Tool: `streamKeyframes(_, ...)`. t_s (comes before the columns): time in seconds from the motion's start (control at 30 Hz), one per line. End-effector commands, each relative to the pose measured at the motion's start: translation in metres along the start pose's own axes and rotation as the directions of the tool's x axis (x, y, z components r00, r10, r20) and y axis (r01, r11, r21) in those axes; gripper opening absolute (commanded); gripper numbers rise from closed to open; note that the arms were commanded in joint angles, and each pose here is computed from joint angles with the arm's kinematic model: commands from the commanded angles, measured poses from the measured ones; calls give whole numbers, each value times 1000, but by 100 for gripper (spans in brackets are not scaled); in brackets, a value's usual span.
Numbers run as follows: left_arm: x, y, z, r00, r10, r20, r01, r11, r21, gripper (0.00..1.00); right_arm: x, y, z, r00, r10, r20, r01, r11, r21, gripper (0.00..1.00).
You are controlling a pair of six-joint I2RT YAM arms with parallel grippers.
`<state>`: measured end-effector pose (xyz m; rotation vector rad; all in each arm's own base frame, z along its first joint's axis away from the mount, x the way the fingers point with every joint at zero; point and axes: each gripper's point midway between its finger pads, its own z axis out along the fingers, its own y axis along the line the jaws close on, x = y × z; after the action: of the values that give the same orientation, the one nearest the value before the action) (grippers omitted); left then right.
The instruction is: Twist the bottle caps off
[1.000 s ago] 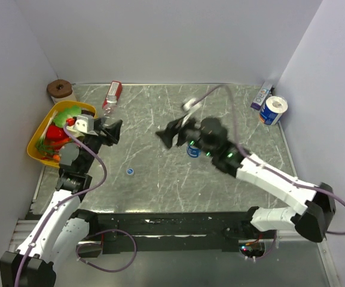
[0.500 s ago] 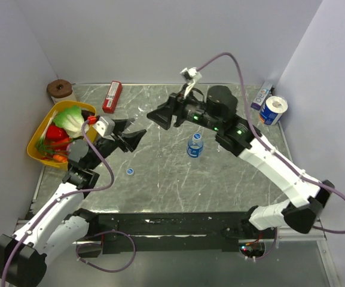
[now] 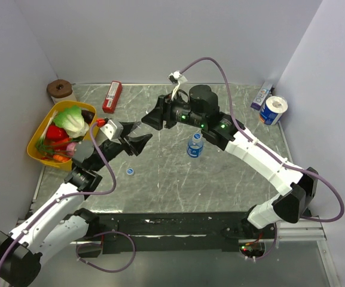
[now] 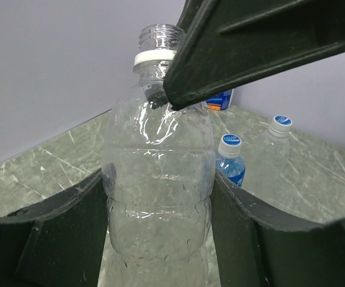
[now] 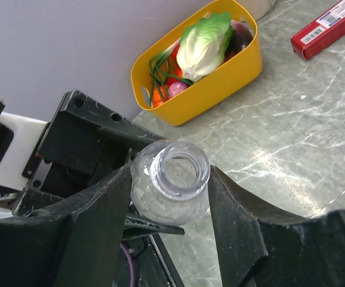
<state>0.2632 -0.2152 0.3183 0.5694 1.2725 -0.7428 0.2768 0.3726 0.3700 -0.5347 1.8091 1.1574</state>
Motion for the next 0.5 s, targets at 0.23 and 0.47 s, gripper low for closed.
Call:
streamKeyframes(0.23,-25,-5,6,998,51,45,-51,999,6,44,-26,7,-6,995,1,104,-1,1000,-7,38)
streamKeyframes(0.47,-23,-5,8,999,43,17,-43,999,3,69,-27,4,-6,993,-5,120,5,1000,5,0)
